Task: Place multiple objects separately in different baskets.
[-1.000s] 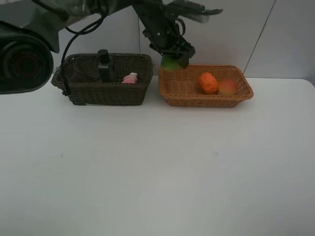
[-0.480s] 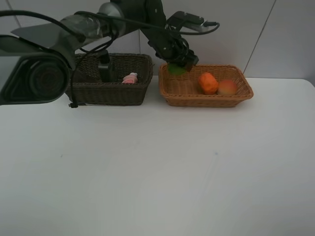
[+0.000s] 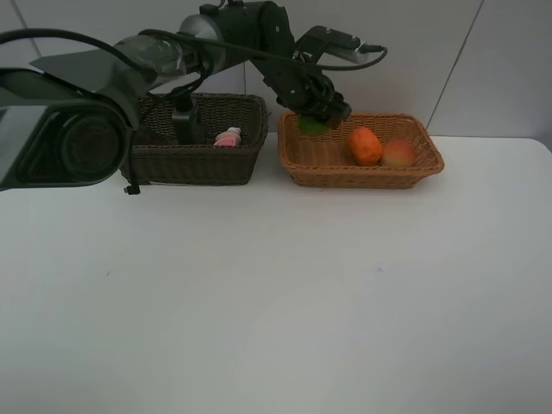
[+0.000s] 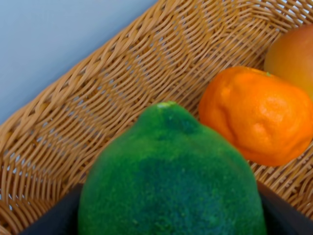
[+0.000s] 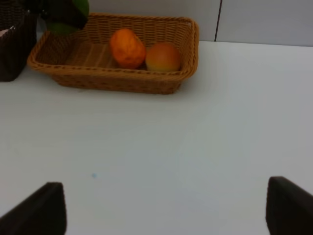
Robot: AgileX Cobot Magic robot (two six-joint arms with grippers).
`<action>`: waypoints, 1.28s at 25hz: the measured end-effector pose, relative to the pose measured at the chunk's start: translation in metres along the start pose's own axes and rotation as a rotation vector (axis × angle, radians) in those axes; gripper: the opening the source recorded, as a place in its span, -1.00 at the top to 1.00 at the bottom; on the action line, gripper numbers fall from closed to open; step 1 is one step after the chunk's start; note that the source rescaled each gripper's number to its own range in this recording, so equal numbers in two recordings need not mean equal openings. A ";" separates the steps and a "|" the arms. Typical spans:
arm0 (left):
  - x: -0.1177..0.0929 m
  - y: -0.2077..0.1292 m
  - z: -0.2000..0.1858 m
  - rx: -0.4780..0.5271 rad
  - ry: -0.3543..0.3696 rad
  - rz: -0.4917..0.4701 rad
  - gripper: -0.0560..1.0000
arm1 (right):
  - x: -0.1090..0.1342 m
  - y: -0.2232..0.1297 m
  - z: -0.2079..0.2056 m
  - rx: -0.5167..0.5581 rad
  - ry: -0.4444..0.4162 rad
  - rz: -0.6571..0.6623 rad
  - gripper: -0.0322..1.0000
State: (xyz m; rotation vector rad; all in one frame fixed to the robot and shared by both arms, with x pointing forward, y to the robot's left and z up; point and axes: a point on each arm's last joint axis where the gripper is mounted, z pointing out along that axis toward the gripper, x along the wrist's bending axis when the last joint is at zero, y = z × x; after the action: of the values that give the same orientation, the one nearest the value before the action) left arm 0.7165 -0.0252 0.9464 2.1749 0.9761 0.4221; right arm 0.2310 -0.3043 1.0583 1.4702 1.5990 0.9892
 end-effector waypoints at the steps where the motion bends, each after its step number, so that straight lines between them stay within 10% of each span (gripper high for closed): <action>1: 0.000 0.000 0.000 0.000 0.000 0.006 -0.58 | 0.000 0.000 0.000 0.000 0.000 0.000 -0.35; 7: 0.001 0.003 0.000 -0.029 0.007 0.012 -0.97 | 0.000 0.000 0.000 0.000 0.000 0.000 -0.35; 22: -0.006 0.003 0.000 -0.020 -0.003 0.019 -1.00 | 0.000 0.000 0.000 0.000 0.000 0.000 -0.35; 32: -0.005 0.009 -0.051 0.231 0.017 0.060 -1.00 | 0.000 0.000 0.000 0.000 0.000 0.000 -0.35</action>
State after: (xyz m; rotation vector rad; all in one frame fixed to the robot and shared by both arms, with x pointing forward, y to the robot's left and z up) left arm 0.6903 -0.0089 0.9880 2.4159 1.0142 0.3720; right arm 0.2310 -0.3043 1.0583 1.4702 1.5990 0.9892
